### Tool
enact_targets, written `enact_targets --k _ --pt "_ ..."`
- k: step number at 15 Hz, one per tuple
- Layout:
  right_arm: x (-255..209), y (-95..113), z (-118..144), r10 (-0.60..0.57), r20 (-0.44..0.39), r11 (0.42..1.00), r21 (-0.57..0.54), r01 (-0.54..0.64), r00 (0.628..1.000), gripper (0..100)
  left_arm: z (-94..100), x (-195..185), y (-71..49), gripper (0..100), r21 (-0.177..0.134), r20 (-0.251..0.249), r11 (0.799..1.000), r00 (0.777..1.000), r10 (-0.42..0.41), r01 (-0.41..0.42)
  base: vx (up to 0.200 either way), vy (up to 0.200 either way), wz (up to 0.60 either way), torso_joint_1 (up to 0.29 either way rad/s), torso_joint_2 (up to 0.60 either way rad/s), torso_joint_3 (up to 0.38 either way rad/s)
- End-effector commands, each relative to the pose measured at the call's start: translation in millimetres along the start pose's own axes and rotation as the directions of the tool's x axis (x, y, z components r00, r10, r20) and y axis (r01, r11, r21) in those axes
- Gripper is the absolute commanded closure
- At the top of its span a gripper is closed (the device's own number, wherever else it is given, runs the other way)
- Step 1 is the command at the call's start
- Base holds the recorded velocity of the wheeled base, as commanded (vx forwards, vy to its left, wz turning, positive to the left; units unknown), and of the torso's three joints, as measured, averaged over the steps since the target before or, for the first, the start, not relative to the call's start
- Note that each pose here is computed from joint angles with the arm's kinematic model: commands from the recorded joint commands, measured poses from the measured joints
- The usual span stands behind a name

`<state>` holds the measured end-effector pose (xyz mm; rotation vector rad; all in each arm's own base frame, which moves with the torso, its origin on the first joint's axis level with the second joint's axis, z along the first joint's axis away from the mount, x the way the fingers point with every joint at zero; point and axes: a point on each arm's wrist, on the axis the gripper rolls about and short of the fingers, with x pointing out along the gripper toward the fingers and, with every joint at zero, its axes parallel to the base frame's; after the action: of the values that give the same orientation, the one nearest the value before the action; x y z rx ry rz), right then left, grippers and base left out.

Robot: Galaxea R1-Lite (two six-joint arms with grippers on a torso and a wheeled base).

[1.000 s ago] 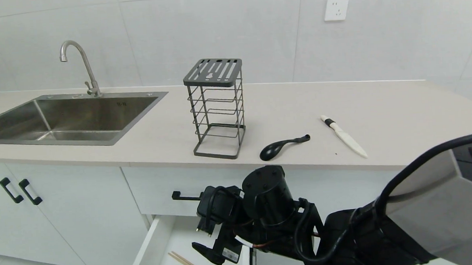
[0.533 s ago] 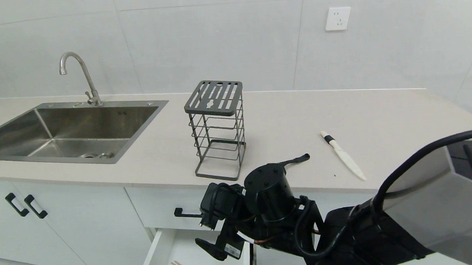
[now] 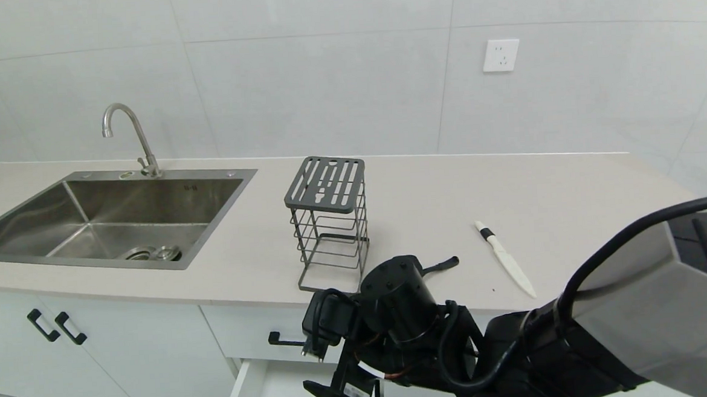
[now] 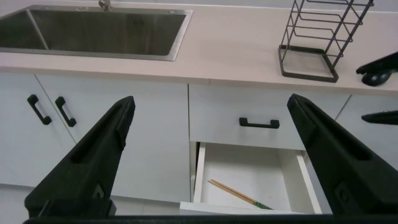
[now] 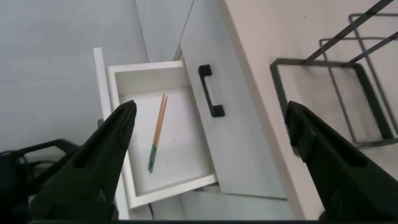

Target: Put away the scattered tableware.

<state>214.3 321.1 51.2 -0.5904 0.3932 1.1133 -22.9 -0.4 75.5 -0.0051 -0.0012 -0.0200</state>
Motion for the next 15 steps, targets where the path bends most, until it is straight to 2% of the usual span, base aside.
enact_targets --k 1,2,4,7,10,13,15 --pt "-3.5 0.9 4.0 0.012 -0.02 1.0 0.025 -0.012 1.0 0 0.0 0.1 0.0 0 -0.001 -0.001 1.0 1.0 0.0 0.0 0.0 0.0 0.0 0.066 -0.12 -0.061" --pt "-4.4 1.8 1.9 0.022 -0.046 0.999 0.035 -0.02 0.999 0 0.0 0.1 0.0 0 0.0 -0.001 1.0 1.0 0.0 0.0 0.0 0.0 0.0 0.041 -0.08 -0.036" --pt "-4.2 -0.7 0.8 0.027 -0.045 0.999 0.048 -0.024 0.999 0 0.0 0.1 0.0 0 -0.001 -0.001 1.0 1.0 0.0 0.0 0.0 0.0 0.0 0.0 0.0 0.0" --pt "-9.6 -13.4 -13.3 0.007 -0.08 0.996 0.088 0.0 0.997 0 0.0 0.1 0.0 0 -0.001 -0.001 1.0 1.0 0.0 0.0 0.0 0.0 0.0 0.0 0.0 0.0" --pt "-48.2 -38.8 -34.9 -0.072 -0.102 0.976 0.196 0.091 0.992 0 0.0 0.1 0.0 0 -0.001 -0.001 1.0 1.0 0.0 0.0 0.0 0.0 0.0 0.0 0.0 0.0" --pt "-81.2 -66.8 -47.6 -0.166 -0.106 0.949 0.253 0.188 0.981 0 0.0 0.1 0.0 0 -0.001 -0.001 1.0 1.0 0.0 0.0 0.0 0.0 0.0 0.0 0.0 0.0" --pt "-89.6 -85.2 -58.8 -0.177 -0.067 0.939 0.288 0.189 0.982 0 0.0 0.1 0.0 0 0.0 -0.001 1.0 1.0 0.0 0.0 0.0 0.0 0.0 0.0 0.0 0.0"
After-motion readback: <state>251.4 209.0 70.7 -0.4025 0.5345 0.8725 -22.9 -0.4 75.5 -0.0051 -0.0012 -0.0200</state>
